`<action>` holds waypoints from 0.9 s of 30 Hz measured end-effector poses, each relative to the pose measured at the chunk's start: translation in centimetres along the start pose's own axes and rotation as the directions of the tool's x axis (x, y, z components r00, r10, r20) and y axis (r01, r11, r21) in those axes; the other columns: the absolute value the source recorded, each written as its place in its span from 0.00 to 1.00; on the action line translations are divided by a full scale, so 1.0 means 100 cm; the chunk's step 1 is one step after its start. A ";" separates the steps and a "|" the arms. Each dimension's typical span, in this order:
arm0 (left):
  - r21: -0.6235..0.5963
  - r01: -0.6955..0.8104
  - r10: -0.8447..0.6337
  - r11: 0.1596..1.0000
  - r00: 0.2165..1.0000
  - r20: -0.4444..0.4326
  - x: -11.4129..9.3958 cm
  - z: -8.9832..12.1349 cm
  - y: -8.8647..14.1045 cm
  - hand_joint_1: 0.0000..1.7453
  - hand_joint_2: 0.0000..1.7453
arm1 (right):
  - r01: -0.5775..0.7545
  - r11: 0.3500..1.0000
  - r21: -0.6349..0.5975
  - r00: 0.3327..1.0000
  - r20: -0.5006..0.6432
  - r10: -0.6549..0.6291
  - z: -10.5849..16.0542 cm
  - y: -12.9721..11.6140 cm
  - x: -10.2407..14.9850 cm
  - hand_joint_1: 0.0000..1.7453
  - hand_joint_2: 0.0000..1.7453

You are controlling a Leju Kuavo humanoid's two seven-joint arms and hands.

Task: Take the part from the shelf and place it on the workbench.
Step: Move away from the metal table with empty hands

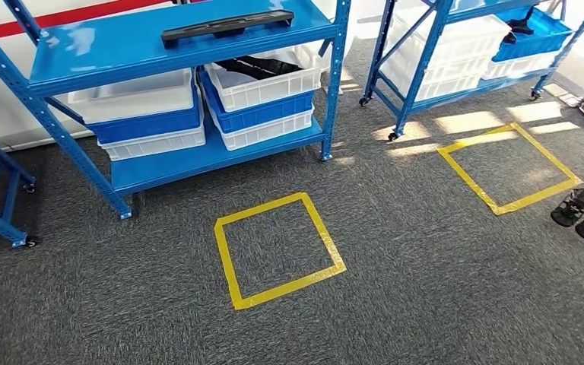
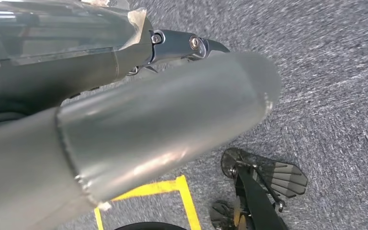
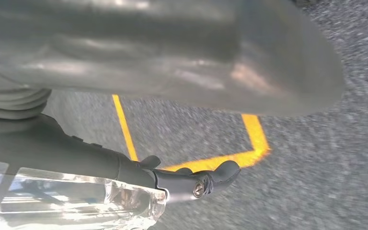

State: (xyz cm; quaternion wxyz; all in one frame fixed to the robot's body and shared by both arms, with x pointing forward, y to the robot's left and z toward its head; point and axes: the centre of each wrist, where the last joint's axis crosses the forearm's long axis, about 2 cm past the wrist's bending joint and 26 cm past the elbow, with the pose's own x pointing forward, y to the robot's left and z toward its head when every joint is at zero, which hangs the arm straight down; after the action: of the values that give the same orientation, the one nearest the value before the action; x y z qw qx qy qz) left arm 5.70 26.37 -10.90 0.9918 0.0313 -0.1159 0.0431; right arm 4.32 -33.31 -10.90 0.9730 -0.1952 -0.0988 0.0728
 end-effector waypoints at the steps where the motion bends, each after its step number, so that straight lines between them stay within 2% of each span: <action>1: 0.000 0.000 0.000 1.000 1.000 -0.001 0.000 0.000 0.000 0.00 0.00 | 0.000 1.000 0.001 1.000 0.001 0.000 0.000 0.000 0.000 0.00 0.00; 27: 0.000 0.015 -0.015 1.000 1.000 -0.003 0.002 0.000 0.001 0.00 0.00 | 0.001 1.000 0.004 1.000 -0.005 -0.001 0.001 0.003 -0.002 0.00 0.00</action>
State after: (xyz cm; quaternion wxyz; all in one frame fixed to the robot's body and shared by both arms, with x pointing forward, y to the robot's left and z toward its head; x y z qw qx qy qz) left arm 5.86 26.44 -10.88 0.9923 0.0322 -0.1141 0.0358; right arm 4.09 -33.03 -10.95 0.9737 -0.1935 -0.0962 0.0719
